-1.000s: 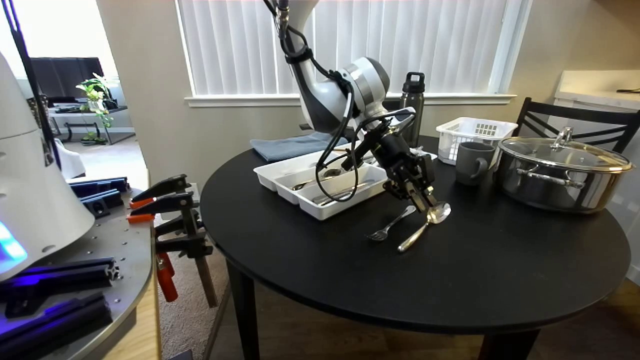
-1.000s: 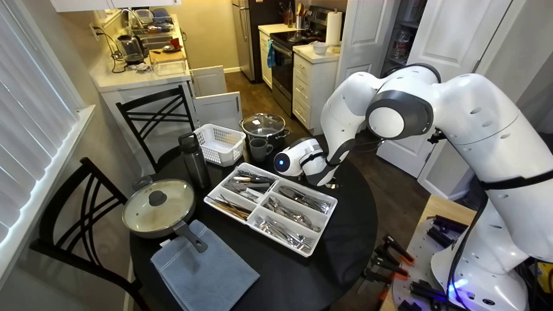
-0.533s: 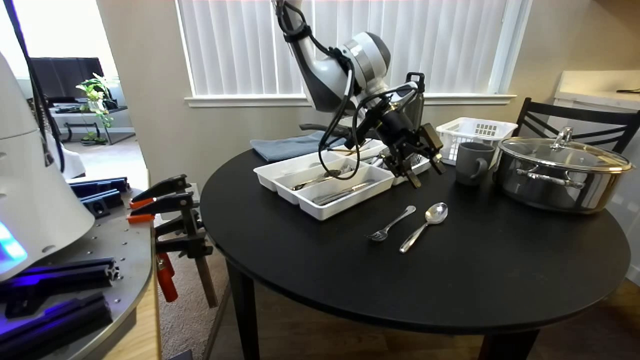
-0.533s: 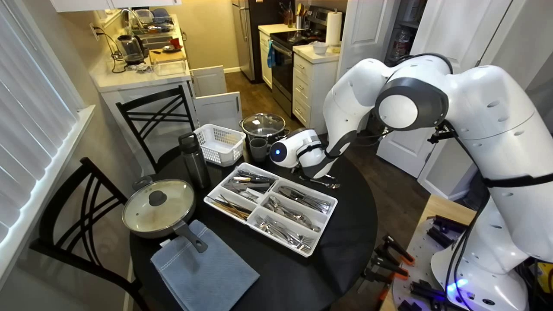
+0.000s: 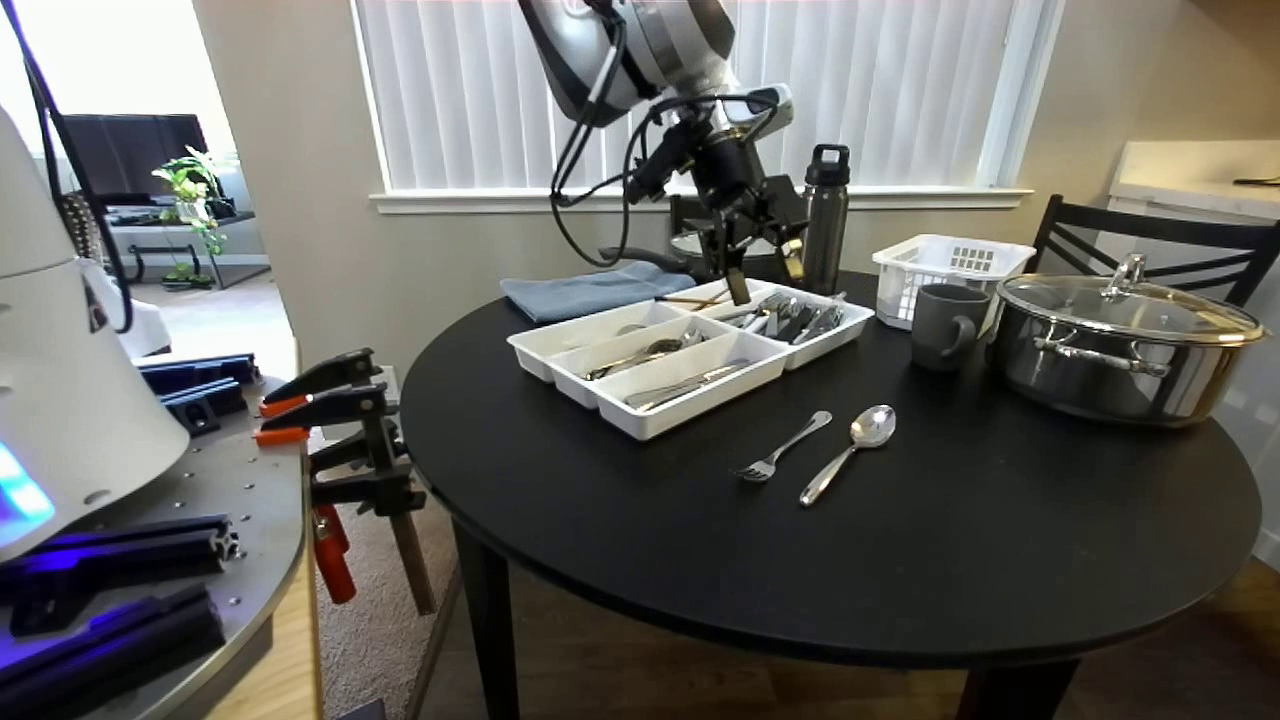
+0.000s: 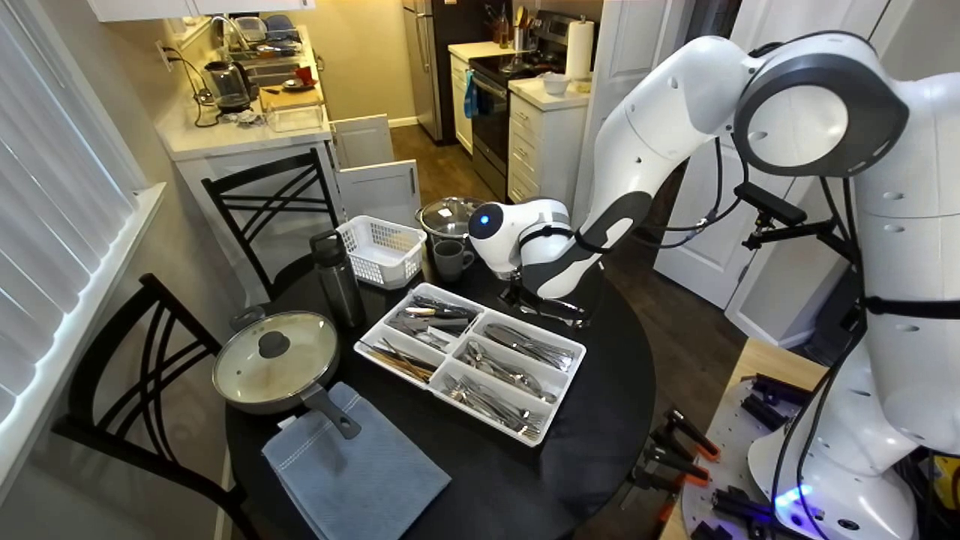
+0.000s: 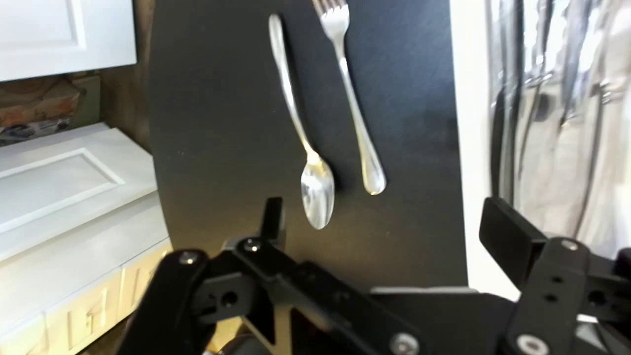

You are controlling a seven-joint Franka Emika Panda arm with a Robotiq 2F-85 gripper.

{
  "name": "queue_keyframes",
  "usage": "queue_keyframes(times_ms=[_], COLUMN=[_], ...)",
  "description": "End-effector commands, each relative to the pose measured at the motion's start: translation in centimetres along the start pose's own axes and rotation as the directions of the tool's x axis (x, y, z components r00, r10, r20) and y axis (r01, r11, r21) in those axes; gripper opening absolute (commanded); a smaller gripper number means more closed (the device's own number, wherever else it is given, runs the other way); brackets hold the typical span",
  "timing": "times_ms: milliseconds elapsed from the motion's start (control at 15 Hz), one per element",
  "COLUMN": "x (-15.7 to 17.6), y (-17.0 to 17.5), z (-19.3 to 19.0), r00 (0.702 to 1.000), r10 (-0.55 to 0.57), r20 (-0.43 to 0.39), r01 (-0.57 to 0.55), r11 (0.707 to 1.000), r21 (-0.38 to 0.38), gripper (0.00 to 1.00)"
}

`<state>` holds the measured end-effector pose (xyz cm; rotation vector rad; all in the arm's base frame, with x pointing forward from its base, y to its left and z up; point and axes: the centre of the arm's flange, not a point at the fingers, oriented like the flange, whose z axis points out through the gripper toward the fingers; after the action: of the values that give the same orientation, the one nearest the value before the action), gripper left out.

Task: Remove one fork, spoon and knife from the rack

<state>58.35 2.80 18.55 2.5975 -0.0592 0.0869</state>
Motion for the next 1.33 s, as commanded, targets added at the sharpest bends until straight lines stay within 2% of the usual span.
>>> queue_keyframes(times_ms=[0,200,400,800,1267], x=[-4.3,-6.3,-6.7,-6.1,-6.3], y=[0.0,-1.4,-2.4,-2.4,-3.9], z=[-1.9,-1.8,-0.9,0.3,3.8], r00=[0.991,0.977,0.963,0.955,0.929], r10=[-0.015,-0.002,0.048,0.150,0.284], r20=[0.132,0.214,0.265,0.254,0.236], r01=[-0.003,-0.047,-0.117,-0.205,-0.334], r11=[0.990,0.974,0.961,0.957,0.919], r21=[0.139,0.223,0.250,0.207,0.209], gripper=[1.00,1.00,1.00,1.00,1.00])
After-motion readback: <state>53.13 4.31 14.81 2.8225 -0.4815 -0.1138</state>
